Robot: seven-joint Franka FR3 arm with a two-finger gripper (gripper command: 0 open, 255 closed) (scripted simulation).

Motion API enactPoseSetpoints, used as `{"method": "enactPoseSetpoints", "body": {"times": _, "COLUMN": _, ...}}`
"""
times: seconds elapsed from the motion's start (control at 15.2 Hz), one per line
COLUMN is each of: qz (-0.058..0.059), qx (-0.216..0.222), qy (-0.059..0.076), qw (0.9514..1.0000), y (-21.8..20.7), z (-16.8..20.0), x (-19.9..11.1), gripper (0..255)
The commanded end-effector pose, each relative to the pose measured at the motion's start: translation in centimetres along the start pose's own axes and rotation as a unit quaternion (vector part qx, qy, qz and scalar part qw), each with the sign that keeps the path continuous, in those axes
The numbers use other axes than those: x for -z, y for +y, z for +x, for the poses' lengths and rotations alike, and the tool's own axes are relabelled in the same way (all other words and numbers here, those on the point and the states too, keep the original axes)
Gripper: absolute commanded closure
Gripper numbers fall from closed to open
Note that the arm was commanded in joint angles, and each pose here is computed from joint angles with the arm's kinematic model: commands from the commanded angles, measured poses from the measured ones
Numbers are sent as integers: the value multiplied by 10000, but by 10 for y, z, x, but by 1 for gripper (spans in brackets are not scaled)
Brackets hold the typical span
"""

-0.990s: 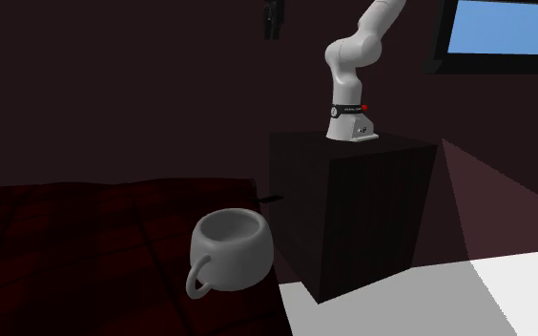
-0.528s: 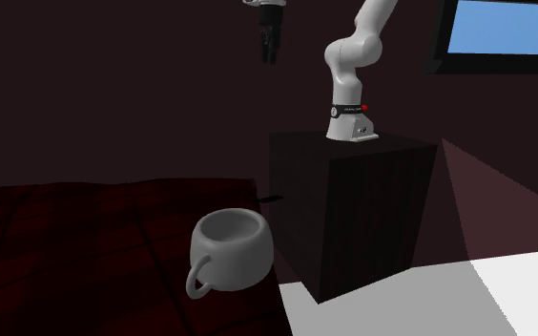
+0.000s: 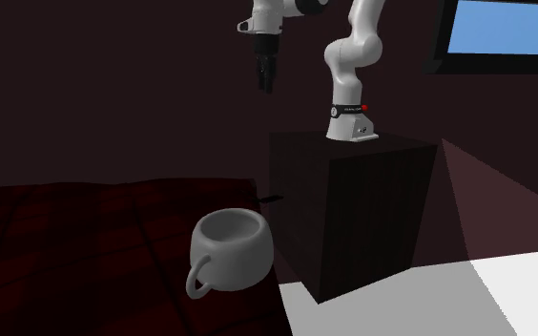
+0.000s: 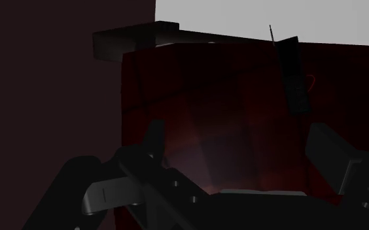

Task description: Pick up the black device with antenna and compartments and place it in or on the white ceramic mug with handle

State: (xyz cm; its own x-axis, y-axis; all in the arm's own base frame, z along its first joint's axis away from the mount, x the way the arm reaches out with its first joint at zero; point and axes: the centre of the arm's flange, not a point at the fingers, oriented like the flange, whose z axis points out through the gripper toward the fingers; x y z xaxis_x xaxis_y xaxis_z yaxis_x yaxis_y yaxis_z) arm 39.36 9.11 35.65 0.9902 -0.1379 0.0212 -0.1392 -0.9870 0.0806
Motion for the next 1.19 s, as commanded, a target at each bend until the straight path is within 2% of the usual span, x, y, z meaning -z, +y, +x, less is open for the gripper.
{"method": "enactPoseSetpoints", "body": {"times": 0.0, "qz": 38, "qx": -20, "qy": -10, "qw": 10000, "y": -12, "z": 6, "x": -25, "gripper": 0}}
{"method": "enactPoseSetpoints", "body": {"times": 1.12, "qz": 296, "qx": -159, "qy": -144, "qw": 9993, "y": -131, "z": 58, "x": -204, "gripper": 0}}
